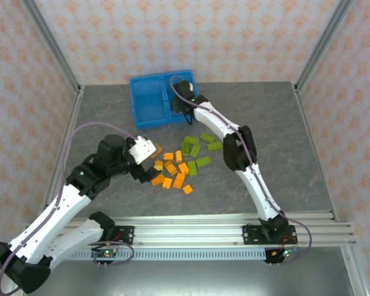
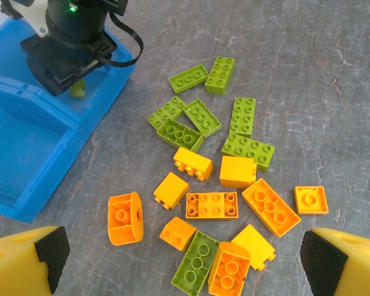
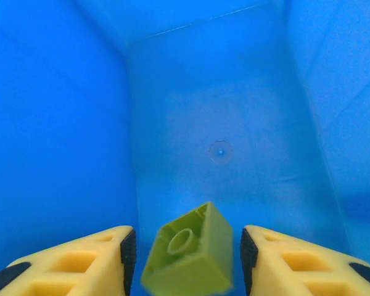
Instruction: Sort the legos into containers by color
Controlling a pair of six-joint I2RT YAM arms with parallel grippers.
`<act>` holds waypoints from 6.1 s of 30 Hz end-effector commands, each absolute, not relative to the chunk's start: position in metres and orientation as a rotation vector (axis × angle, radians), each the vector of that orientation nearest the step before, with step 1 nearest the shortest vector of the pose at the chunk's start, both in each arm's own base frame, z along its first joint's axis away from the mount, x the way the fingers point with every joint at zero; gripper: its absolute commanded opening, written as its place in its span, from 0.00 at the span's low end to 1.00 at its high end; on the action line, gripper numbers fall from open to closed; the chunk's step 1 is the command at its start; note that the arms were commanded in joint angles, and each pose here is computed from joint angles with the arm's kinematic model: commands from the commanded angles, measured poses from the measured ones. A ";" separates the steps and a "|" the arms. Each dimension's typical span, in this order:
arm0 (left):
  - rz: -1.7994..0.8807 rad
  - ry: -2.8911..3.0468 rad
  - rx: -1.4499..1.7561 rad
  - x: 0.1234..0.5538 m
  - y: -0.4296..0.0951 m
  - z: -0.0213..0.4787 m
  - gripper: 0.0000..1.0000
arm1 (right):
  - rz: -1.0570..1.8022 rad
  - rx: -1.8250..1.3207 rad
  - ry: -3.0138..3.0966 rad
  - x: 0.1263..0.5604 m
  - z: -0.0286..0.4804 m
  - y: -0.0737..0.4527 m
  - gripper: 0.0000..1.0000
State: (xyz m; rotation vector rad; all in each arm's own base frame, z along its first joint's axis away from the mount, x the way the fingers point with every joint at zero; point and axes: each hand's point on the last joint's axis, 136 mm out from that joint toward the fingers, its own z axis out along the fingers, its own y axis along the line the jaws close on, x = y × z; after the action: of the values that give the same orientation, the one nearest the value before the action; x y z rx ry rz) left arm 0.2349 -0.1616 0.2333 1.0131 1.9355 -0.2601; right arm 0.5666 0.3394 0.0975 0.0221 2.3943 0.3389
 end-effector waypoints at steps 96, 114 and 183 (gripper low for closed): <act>0.018 2.496 -0.389 0.580 -0.078 0.132 0.47 | 0.923 0.007 2.178 0.241 0.294 0.200 1.00; -0.254 2.464 -0.267 0.373 -0.133 0.193 0.47 | 0.922 0.038 2.193 0.269 0.265 0.219 1.00; -0.112 2.538 -0.434 0.571 -0.086 0.148 0.25 | 1.107 -0.066 2.279 0.235 0.261 0.235 1.00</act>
State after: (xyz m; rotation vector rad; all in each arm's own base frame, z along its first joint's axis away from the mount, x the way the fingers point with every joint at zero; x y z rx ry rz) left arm 0.5819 -0.0948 0.1607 -0.4170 2.4367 -0.1749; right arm 0.2408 0.2419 0.2594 -0.0928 2.2938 1.1130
